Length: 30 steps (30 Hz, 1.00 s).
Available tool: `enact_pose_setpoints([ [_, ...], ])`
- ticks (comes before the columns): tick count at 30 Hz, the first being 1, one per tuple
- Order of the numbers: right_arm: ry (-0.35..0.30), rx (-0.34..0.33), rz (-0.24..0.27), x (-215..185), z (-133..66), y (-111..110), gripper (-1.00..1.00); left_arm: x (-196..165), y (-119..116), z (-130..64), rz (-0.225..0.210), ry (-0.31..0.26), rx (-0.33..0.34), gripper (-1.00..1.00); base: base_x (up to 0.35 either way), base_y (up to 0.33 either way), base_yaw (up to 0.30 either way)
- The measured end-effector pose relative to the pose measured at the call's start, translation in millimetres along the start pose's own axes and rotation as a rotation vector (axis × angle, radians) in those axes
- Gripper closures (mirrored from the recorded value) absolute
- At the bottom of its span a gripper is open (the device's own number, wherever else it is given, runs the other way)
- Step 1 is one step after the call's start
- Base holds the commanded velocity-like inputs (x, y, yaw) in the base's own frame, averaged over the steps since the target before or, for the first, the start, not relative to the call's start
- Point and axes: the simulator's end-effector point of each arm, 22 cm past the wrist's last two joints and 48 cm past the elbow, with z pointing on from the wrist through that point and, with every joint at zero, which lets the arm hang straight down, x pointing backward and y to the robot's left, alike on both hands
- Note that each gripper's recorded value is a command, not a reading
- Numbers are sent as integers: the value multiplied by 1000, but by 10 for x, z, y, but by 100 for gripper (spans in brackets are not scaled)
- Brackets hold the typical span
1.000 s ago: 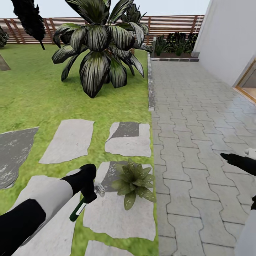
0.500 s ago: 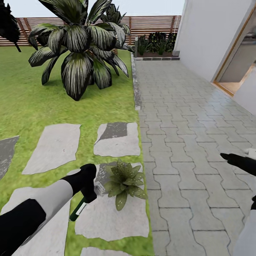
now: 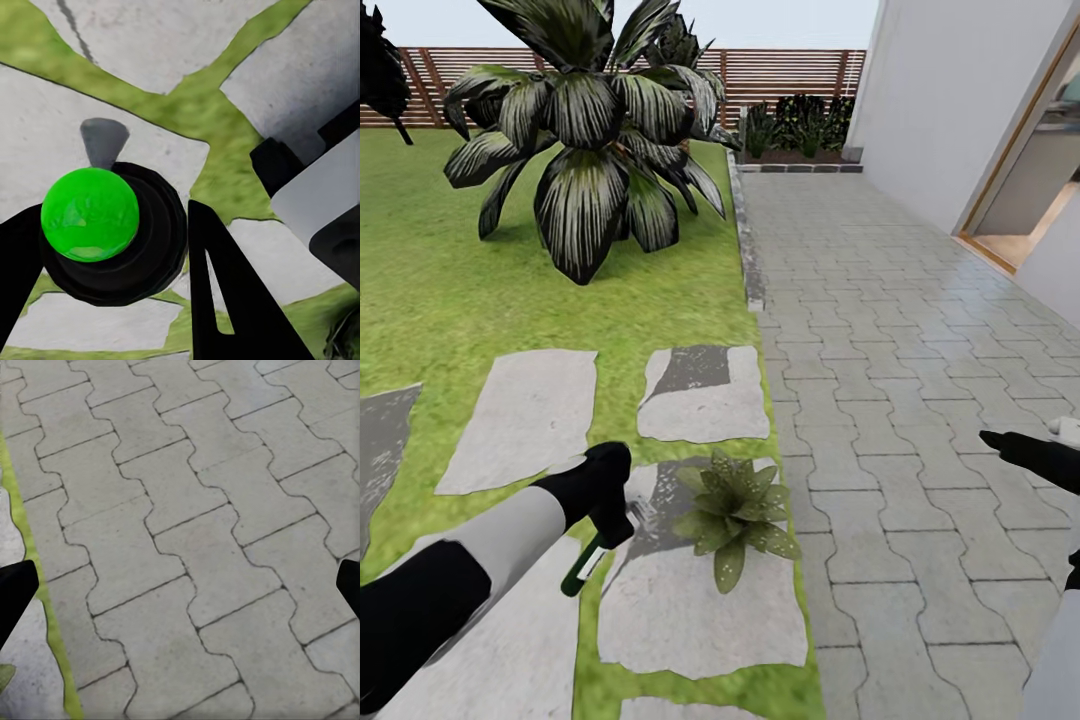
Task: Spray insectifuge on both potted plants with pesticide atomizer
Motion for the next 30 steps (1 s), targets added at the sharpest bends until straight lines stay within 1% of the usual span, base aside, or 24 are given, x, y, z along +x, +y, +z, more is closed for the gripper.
enact_pose_setpoints([
  [1,0,0,0,1,0,0,-100,2,-15,10,-5,-3,8,100,0,12,0],
  [4,1,-1,-1,2,2,4,-100,-68,-80,-9,-61,-56,73,100,0,5,0],
  [5,1,-1,-1,2,2,4,-100,-110,-113,-24,-99,-91,114,100,0,2,0],
  [6,1,-1,-1,1,2,5,-100,-124,-113,-33,-126,-114,139,100,0,0,0],
  [8,1,-1,-1,2,3,6,-100,-70,-66,-11,-214,-167,208,100,0,0,0],
  [10,0,0,-2,1,2,5,-100,-98,-79,-31,-252,-210,248,100,0,0,0],
  [12,0,0,-1,1,2,5,-100,-179,-78,-106,-285,-269,283,100,0,0,0],
  [13,0,0,-1,1,2,4,-100,-179,-96,-93,-293,-277,293,100,0,0,0],
  [14,0,0,-2,2,3,5,-100,-139,-166,-10,-302,-273,312,100,0,0,0],
  [16,0,-1,-2,1,3,5,-100,-84,-274,110,-305,-266,329,100,0,0,0],
  [17,0,0,-1,3,4,6,-100,-68,-341,166,-300,-269,333,100,0,0,0],
  [19,1,0,-1,5,4,7,-100,-69,-433,212,-283,-286,331,100,0,0,0],
  [22,1,-1,-2,7,6,13,-100,13,-704,388,-255,-296,341,100,0,0,0],
  [24,2,-1,-3,10,8,13,-100,105,-869,508,-254,-299,358,100,0,0,0],
  [25,2,-1,-3,11,8,13,-100,131,-916,536,-267,-312,370,100,0,0,0],
  [27,2,-1,-3,10,8,13,-100,108,-907,489,-285,-348,376,100,0,0,0],
  [30,2,-1,-3,10,8,14,-100,103,-888,466,-289,-362,373,100,0,0,0],
])
